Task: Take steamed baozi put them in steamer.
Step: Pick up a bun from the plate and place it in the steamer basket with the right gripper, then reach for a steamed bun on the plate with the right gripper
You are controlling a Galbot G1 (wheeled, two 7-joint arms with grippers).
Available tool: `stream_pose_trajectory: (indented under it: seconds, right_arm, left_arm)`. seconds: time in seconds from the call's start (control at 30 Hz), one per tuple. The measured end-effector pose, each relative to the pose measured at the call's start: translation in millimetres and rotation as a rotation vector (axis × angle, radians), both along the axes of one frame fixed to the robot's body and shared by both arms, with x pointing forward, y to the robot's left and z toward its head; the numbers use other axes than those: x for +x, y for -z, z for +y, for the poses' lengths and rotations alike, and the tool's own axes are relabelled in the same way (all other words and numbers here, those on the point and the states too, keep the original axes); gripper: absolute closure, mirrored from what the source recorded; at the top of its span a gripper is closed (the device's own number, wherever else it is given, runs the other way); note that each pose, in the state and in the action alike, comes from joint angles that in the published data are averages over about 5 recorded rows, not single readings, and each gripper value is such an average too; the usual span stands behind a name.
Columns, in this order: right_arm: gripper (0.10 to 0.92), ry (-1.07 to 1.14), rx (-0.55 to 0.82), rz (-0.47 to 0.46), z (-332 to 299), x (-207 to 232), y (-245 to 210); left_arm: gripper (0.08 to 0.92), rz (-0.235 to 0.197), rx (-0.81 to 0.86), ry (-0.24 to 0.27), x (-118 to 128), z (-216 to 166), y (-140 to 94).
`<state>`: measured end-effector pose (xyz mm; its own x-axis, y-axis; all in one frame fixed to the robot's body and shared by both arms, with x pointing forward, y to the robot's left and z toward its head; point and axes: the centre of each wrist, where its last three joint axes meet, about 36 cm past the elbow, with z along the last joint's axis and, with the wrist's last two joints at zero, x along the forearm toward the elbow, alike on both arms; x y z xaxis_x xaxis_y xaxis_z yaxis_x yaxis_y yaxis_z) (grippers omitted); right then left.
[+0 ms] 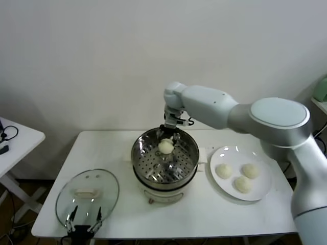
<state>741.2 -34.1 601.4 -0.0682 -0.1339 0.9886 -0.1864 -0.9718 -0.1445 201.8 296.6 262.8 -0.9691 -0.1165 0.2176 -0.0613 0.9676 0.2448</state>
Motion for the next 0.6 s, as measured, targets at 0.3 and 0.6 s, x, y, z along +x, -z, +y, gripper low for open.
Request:
stream_pose_trajectory:
  seconds: [0.3,0.6]
  right_arm:
    - [0.2,0.032,0.048,0.005,-18.0,4.1,-34.0]
    - [0.2,0.388,0.077,0.029,-112.0,-13.5,-94.1]
  left_arm:
    - [0.177,0.0,0.013,-0.001,-4.3,2.8,-2.5]
    - [0.177,0.002,0.016,0.006,-6.7,-1.1,-4.4]
